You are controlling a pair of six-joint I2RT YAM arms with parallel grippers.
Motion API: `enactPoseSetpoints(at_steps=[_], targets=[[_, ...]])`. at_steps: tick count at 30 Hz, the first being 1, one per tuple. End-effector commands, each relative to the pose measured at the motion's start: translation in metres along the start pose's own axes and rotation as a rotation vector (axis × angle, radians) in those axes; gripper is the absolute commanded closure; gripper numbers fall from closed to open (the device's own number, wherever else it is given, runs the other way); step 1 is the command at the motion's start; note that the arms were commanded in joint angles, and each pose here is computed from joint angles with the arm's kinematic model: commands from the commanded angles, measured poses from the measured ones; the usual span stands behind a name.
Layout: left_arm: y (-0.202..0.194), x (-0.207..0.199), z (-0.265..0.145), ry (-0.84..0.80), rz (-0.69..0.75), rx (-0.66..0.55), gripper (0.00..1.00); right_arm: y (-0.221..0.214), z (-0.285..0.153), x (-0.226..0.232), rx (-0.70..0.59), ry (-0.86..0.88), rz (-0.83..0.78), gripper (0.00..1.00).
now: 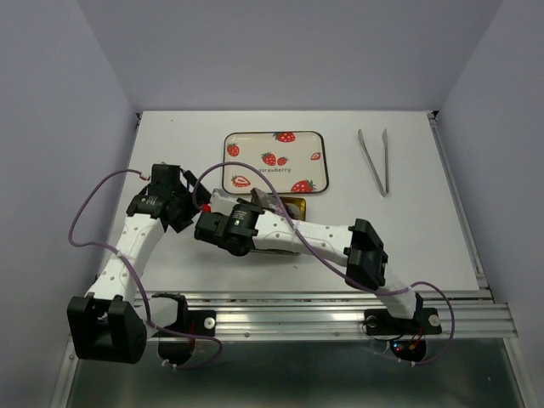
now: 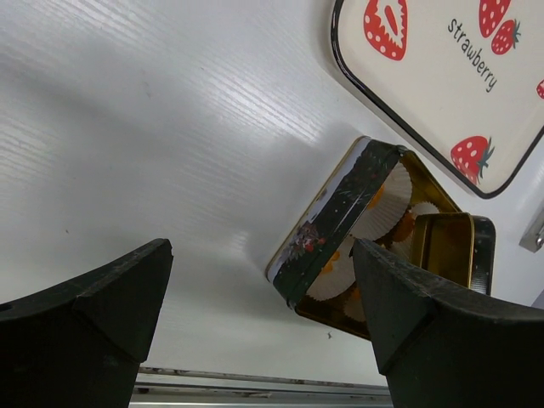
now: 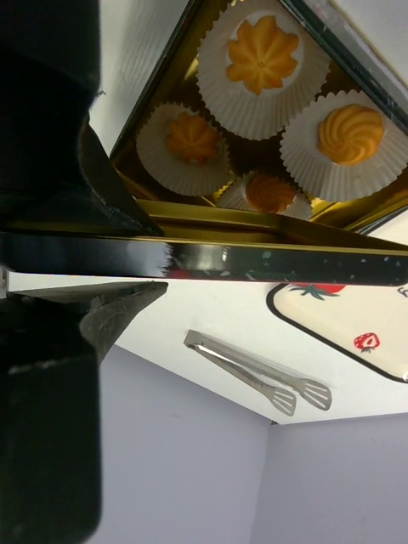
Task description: Pack the cookies
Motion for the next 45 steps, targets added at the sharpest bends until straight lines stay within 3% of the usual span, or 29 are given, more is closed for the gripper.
enactPoseSetpoints(at_steps=[1, 4, 10, 14, 25, 39, 45], targets=[[0.002, 0.009, -0.007, 0.014, 0.016, -0.035, 0.01, 0.011, -0.014, 0.003, -0.040, 0.020, 0.084, 0.64], [0.006, 0.010, -0.011, 0.032, 0.026, -0.066, 0.01, 0.014, -0.016, 0.008, -0.040, 0.078, 0.122, 0.53], [0.006, 0.011, -0.010, 0.041, 0.012, -0.064, 0.01, 0.023, -0.019, 0.021, -0.051, 0.185, 0.211, 0.49], [0.005, 0.014, -0.011, 0.049, 0.007, -0.061, 0.01, 0.028, -0.018, 0.031, -0.063, 0.225, 0.259, 0.40], [0.005, 0.022, -0.009, 0.085, 0.014, -0.080, 0.01, 0.033, -0.007, 0.065, -0.053, 0.294, 0.390, 0.42], [-0.003, 0.036, -0.007, 0.097, 0.010, -0.082, 0.01, 0.027, 0.023, 0.093, -0.055, 0.170, 0.440, 0.45], [-0.005, 0.041, -0.008, 0.104, 0.016, -0.081, 0.01, 0.026, 0.027, 0.097, -0.052, 0.148, 0.440, 0.33]])
Point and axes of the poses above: each gripper's point midway between its finger pads, its own z axis out along the fingers, its own x axis along the line the jaws close on, y = z × x, the point moved 7 cm from there along -z, back along the fingers, and after that the axes turned 11 degrees about -z, right-handed, at the moved point
